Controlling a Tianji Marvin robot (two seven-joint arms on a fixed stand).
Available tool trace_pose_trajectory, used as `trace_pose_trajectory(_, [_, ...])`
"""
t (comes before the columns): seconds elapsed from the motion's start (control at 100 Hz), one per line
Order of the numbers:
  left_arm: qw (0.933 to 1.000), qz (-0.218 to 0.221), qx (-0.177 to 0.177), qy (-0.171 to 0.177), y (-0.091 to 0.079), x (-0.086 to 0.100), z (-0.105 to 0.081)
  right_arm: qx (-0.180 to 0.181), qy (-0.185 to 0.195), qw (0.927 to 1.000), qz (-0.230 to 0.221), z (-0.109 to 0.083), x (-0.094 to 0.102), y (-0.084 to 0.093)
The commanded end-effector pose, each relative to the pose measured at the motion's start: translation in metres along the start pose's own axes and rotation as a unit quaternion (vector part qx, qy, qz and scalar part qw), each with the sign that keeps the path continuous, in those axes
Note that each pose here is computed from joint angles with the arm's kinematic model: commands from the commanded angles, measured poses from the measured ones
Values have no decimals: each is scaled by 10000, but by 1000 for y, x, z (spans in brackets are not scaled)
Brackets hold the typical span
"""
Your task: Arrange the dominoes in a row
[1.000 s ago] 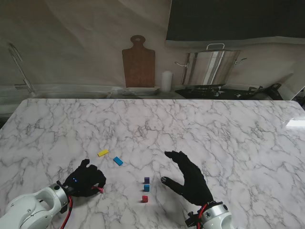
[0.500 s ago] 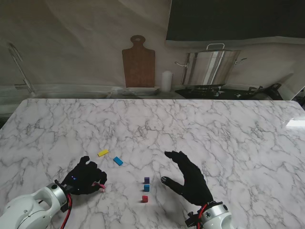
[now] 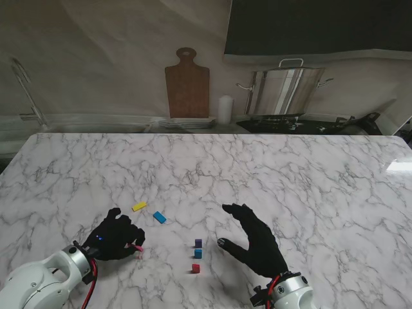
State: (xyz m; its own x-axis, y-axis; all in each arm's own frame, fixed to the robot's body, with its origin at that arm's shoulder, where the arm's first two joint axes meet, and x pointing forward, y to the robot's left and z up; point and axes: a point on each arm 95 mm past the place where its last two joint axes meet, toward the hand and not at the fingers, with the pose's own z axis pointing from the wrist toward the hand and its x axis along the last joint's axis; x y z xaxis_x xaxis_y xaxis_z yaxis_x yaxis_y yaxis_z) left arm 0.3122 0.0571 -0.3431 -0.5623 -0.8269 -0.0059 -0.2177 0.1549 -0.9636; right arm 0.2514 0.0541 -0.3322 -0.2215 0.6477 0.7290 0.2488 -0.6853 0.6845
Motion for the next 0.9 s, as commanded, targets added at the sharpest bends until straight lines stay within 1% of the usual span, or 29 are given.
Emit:
trace_pose_trajectory(0.0, [10000, -5, -57, -11, 2, 0, 0, 13, -20, 10000, 16, -2, 0, -2])
trace_pose_trajectory(0.44, [9995, -279, 90, -81, 0, 2, 2, 13, -14, 10000, 16, -2, 0, -2])
trace_pose_trajectory(0.6, [9982, -539, 219, -139, 1, 4, 5, 12, -15, 10000, 19, -2, 0, -2])
trace_pose_trajectory(0.89, [9950, -869, 411, -277, 0, 10, 9, 8, -19, 10000, 20, -2, 0, -2])
